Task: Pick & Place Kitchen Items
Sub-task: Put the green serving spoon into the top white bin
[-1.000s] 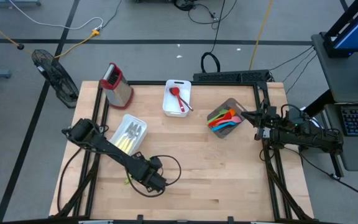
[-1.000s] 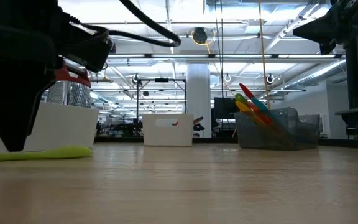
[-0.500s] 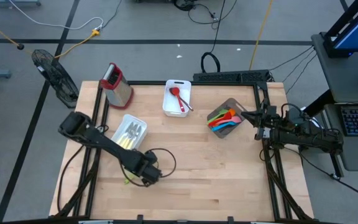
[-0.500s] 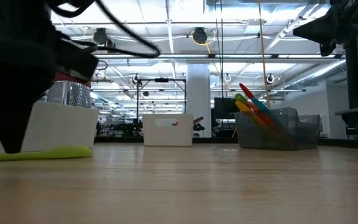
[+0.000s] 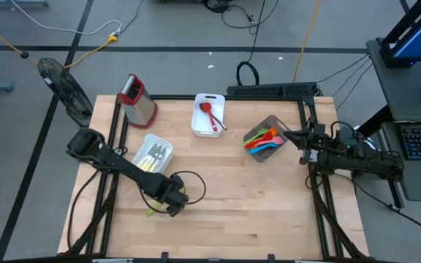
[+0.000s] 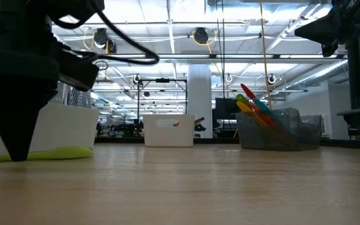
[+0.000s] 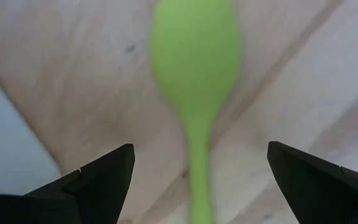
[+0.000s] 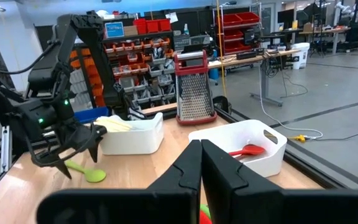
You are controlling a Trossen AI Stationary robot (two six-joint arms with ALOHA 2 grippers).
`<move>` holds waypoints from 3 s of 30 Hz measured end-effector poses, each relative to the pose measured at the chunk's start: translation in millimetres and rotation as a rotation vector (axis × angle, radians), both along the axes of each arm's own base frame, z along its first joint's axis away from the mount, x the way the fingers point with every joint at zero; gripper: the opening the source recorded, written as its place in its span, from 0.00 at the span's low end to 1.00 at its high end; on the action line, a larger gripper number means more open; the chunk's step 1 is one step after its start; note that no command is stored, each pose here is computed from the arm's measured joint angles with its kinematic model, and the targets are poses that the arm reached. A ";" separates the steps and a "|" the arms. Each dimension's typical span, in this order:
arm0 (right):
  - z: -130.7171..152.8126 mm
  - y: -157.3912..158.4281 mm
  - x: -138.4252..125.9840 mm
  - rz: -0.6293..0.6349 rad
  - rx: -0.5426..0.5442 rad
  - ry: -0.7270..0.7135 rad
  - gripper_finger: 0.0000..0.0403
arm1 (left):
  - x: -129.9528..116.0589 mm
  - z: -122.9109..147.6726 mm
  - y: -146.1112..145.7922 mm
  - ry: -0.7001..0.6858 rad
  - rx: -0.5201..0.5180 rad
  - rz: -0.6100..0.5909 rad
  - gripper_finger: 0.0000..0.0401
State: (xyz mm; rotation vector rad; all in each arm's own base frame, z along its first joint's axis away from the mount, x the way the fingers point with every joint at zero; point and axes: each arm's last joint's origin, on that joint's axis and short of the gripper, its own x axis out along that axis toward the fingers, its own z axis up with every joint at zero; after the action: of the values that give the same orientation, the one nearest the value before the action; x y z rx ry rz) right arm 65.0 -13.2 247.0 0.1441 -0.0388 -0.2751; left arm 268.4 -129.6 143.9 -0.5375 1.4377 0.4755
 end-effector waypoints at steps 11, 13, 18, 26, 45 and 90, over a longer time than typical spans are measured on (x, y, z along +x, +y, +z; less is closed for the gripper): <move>0.0 -0.1 0.0 -0.003 0.000 0.000 0.01 | -0.5 -5.2 1.1 0.035 0.002 0.001 0.74; 0.0 -0.1 0.0 -0.003 0.000 0.000 0.01 | -0.4 -5.3 1.2 0.034 0.002 0.002 0.65; -0.1 -0.1 0.0 -0.003 -0.001 0.001 0.01 | 1.3 -5.5 5.4 0.038 0.003 0.042 0.44; -0.1 -0.1 0.0 -0.003 -0.003 0.002 0.01 | 2.8 -5.9 8.6 0.043 -0.009 0.062 0.18; -0.1 -0.1 0.0 -0.003 -0.003 0.002 0.01 | 26.5 13.2 -1.9 -0.093 -0.073 0.053 0.00; -0.1 -0.7 -0.2 -0.025 -0.032 0.010 0.01 | -3.7 36.0 -32.4 -0.085 -0.074 -0.178 0.54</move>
State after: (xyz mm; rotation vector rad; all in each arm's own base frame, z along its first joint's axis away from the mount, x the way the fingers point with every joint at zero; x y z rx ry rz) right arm 64.8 -13.9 246.9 0.1105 -0.0347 -0.3003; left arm 264.7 -162.0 179.9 -0.4779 1.4114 0.2558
